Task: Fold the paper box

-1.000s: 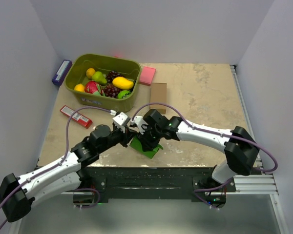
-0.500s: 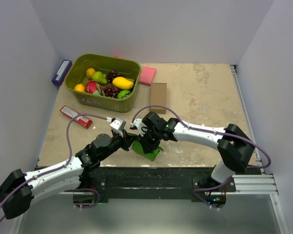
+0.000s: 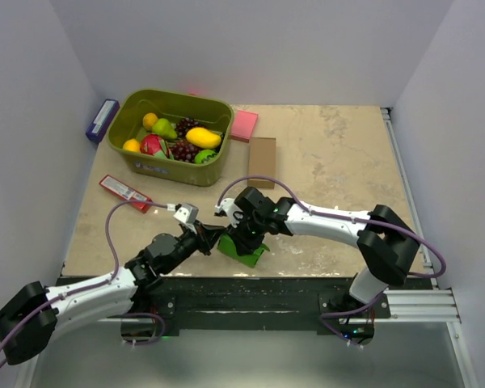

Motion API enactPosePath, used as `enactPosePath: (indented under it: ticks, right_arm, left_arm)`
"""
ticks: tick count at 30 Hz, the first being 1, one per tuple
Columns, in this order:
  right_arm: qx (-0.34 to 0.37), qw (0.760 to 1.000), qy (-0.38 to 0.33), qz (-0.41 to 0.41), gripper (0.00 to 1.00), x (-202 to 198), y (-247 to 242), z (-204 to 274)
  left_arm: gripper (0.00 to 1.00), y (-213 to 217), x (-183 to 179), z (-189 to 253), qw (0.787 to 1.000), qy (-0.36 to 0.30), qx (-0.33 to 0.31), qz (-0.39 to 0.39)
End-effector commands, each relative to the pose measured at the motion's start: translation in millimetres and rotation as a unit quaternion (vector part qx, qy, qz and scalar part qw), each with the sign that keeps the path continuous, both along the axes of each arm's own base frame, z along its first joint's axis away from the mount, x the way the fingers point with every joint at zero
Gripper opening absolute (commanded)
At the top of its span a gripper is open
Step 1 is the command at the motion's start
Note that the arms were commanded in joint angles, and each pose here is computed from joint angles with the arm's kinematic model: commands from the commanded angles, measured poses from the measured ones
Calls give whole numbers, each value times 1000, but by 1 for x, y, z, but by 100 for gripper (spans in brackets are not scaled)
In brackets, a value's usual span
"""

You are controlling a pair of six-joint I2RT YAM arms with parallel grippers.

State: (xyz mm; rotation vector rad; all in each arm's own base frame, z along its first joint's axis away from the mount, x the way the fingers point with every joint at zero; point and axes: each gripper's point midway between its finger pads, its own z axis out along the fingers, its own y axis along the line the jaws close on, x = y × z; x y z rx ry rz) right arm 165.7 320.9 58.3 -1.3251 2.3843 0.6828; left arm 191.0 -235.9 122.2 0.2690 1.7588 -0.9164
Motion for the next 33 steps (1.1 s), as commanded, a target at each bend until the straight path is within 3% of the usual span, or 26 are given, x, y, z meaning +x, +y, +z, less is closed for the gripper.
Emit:
enactPosePath:
  ticks: [1,12,16,24,31,33]
  right_arm:
    - [-28,993,-82,-83,0,53,-17,-5]
    - [-36,988,-112,-101,0,63,-23,2]
    - [-36,987,-117,-100,0,63,-25,5]
    - [-28,987,-122,-99,0,64,-24,11]
    - [-17,989,-117,-85,0,59,-21,12]
    - [-2,992,-107,-72,0,52,-16,15]
  left_arm:
    - [0,-2,-25,-33,998,42,16,-37]
    - [0,4,-35,-57,996,57,56,-29]
    - [0,18,-32,-72,994,63,93,11]
    - [0,26,-31,-81,991,88,98,36]
    - [0,9,-24,-41,997,24,70,8]
    - [10,3,-19,-14,999,-9,53,4]
